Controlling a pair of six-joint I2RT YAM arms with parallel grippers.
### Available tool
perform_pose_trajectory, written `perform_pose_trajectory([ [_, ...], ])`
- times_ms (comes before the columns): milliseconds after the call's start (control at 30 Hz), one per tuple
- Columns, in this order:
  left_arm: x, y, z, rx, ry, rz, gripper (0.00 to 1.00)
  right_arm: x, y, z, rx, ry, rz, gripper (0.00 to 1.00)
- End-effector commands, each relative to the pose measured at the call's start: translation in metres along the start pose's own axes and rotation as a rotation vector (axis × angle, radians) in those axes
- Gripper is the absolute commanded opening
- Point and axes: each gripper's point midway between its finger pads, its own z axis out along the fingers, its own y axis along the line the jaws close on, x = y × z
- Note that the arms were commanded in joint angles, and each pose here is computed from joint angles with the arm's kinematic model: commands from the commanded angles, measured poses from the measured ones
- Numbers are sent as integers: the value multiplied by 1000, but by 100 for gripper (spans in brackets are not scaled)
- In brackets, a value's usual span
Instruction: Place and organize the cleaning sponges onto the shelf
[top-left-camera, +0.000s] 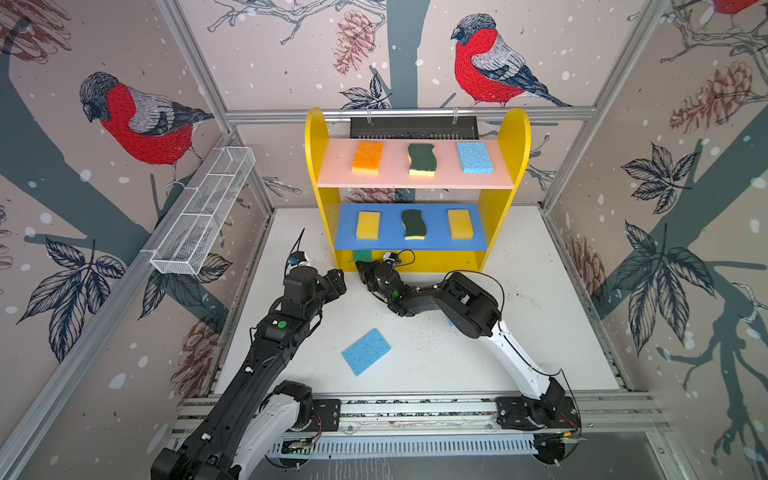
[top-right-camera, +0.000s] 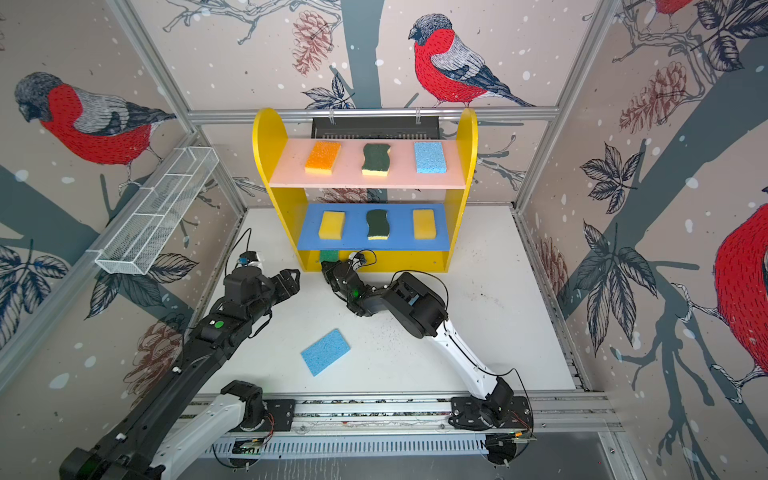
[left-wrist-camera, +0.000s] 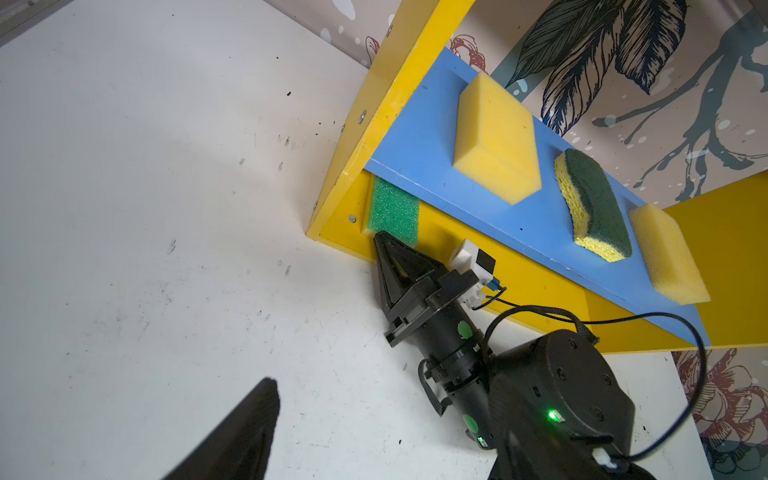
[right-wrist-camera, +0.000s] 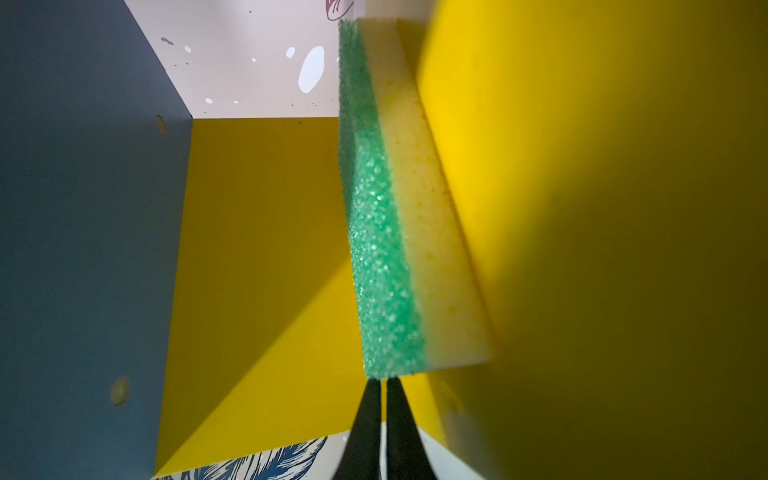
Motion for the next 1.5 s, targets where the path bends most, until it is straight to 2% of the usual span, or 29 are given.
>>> perform_pose_trajectory([
  [0, -3, 1, 0, -4, -15, -1, 80, 0, -78, -8, 257, 12, -41, 9],
  [1067, -4, 2, -5, -4, -28, 6, 80, -12, -89, -18, 316, -12, -79, 11],
  [1300, -4, 4, -4, -15, -30, 8, 80, 10, -72, -27, 290, 43, -190, 16],
  [1467, -3, 7, -3, -29, -28, 9, 80, 14, -68, -43, 273, 66, -189, 17],
])
